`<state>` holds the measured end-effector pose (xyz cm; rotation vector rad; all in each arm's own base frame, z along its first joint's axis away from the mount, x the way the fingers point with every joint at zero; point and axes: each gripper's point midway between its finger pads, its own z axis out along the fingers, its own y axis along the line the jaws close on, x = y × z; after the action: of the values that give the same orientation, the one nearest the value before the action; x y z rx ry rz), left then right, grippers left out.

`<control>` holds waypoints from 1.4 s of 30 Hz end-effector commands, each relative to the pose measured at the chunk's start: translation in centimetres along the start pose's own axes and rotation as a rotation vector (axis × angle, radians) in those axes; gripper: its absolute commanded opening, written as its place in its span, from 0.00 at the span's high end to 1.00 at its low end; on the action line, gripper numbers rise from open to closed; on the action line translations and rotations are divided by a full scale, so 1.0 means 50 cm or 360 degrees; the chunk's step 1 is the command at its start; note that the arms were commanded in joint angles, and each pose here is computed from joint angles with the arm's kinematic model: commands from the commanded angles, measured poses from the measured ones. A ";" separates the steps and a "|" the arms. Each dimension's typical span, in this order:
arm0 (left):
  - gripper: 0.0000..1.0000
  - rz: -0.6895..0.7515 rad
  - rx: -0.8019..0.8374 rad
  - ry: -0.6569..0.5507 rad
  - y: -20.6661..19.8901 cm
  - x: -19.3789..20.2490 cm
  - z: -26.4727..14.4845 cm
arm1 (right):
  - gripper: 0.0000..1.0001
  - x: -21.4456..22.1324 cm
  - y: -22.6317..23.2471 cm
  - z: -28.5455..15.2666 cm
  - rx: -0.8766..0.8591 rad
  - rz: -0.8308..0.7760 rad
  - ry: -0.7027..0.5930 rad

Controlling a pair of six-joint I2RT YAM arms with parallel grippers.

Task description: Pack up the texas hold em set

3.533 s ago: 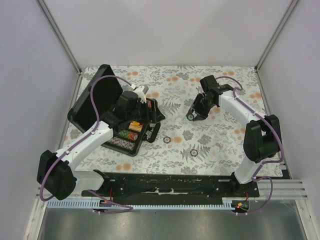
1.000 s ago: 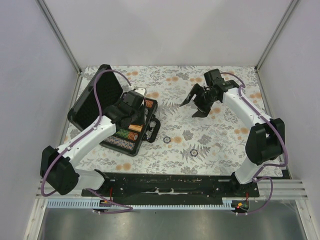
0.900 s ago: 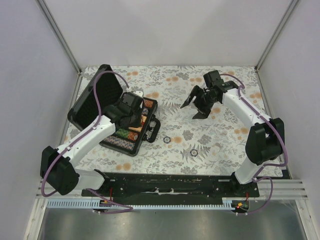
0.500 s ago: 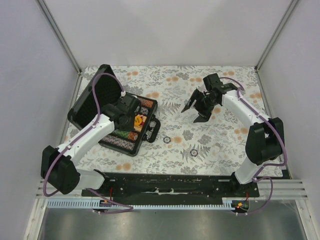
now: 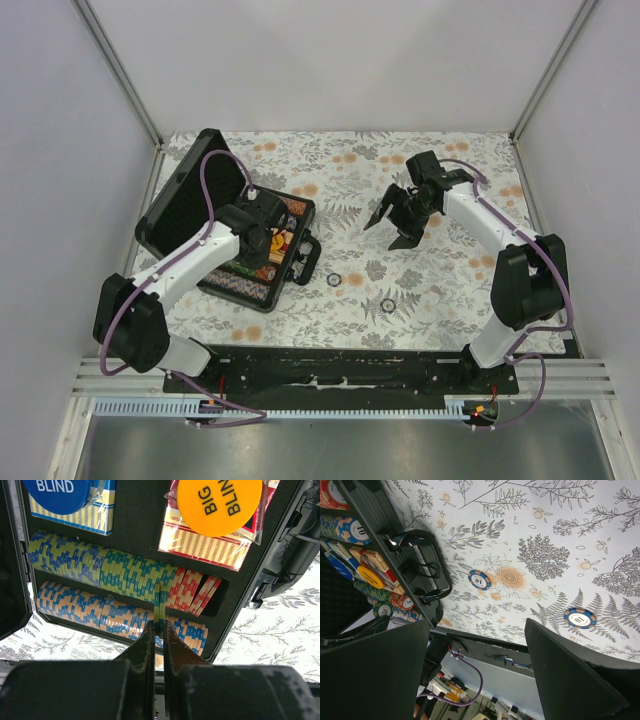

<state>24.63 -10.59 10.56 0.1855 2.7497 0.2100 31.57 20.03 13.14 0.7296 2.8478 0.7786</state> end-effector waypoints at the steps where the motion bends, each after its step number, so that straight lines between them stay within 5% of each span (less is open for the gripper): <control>1: 0.98 0.0087 0.0084 0.0078 -0.016 0.020 0.007 | 0.16 -0.002 -0.001 -0.016 -0.0017 -0.0035 -0.0037; 10: 0.98 0.0085 0.0179 0.0067 -0.034 0.015 -0.001 | 0.15 -0.005 -0.007 -0.013 -0.0008 -0.0034 -0.0031; 22: 0.98 0.0040 -0.0022 -0.0096 0.013 -0.044 -0.034 | 0.16 -0.012 -0.010 -0.010 -0.0009 -0.0030 -0.0027; 42: 0.98 0.0108 0.0009 0.0068 -0.013 -0.013 0.022 | 0.16 -0.018 -0.023 -0.001 0.0005 -0.0007 -0.0002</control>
<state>25.06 -10.76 9.96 0.2336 2.7917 0.2519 31.96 18.98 12.91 0.7345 2.8404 0.7686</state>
